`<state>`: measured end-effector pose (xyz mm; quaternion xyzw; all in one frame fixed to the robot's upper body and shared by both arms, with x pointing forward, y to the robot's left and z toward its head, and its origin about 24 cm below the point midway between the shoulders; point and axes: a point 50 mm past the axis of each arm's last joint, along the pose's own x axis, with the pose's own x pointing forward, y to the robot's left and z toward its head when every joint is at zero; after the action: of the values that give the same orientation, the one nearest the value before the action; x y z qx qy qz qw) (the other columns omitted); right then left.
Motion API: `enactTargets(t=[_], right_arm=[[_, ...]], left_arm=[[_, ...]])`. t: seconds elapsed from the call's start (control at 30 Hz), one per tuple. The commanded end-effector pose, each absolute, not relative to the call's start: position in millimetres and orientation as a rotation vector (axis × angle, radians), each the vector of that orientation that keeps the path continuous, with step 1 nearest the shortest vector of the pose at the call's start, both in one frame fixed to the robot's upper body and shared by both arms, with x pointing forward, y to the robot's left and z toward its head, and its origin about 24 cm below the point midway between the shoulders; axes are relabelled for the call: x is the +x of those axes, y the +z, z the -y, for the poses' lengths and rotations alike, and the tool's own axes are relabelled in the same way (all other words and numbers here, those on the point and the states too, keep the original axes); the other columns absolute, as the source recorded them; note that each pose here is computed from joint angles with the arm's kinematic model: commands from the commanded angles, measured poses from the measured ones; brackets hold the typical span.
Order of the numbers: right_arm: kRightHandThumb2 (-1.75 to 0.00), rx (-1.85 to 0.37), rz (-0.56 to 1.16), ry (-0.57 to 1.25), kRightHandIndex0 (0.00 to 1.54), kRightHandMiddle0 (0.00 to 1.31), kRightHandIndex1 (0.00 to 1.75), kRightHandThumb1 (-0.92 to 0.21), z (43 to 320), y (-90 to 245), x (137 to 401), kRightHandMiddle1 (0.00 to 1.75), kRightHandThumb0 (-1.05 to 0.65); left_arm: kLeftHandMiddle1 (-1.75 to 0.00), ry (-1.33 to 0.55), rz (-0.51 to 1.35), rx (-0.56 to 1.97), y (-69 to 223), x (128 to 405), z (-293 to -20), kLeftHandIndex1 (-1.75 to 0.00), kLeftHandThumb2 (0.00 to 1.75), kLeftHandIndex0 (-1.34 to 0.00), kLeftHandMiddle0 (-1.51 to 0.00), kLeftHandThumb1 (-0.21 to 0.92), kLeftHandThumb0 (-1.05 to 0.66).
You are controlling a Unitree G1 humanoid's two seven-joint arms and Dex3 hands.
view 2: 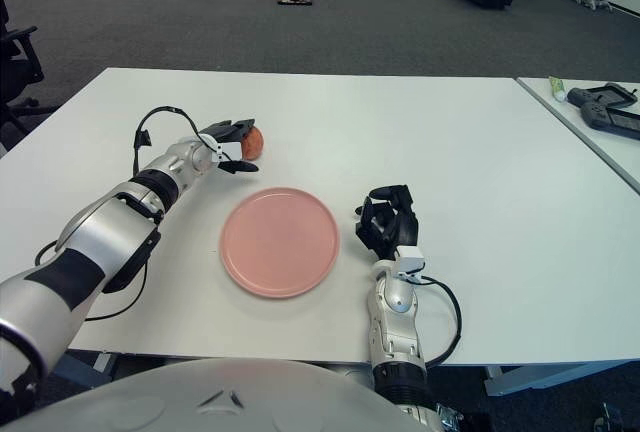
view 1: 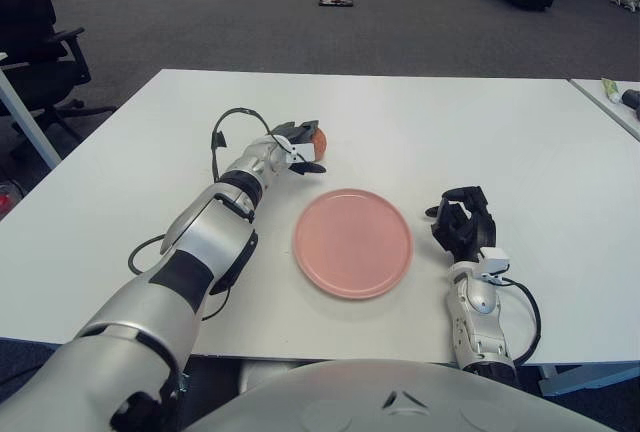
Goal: Put the apple into the plate.
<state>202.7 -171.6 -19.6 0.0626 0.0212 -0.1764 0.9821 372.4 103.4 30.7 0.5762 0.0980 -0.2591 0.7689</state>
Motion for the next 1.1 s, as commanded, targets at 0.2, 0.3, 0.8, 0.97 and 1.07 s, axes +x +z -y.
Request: enactTargets(t=[0.2, 0.3, 0.8, 0.97, 1.07], right_arm=[[-0.90, 0.105, -0.135, -0.393, 0.60, 0.36, 1.55, -0.65, 177.5, -35.2, 186.2, 1.75, -0.39], [-0.89, 0.109, -0.136, -0.395, 0.60, 0.36, 1.55, -0.65, 177.4, -34.3, 185.6, 1.75, -0.39], [-0.90, 0.143, -0.137, -0.405, 0.57, 0.36, 1.52, -0.65, 175.4, -32.2, 184.4, 1.75, -0.39], [-0.91, 0.131, -0.139, -0.398, 0.59, 0.37, 1.54, -0.64, 175.6, -32.8, 184.1, 1.75, -0.39], [-0.92, 0.127, -0.138, -0.394, 0.60, 0.37, 1.55, -0.64, 175.5, -32.9, 184.1, 1.75, -0.39]], left_arm=[[0.00, -0.545, -0.307, 1.234, 25.4, 371.4, -115.1, 0.00, 0.52, 0.00, 0.00, 0.92, -1.05], [0.00, -0.537, -0.316, 1.225, 25.0, 371.3, -116.2, 0.00, 0.53, 0.00, 0.00, 0.92, -1.05], [0.00, -0.539, -0.318, 1.253, 23.5, 370.6, -116.7, -0.13, 0.58, -0.03, 0.00, 0.92, -1.04], [-0.03, -0.541, -0.301, 1.275, 23.8, 370.6, -115.9, -0.41, 0.58, 0.00, -0.04, 0.92, -1.03], [-0.14, -0.541, -0.294, 1.282, 23.9, 370.6, -115.6, -0.56, 0.58, 0.00, -0.08, 0.92, -1.03]])
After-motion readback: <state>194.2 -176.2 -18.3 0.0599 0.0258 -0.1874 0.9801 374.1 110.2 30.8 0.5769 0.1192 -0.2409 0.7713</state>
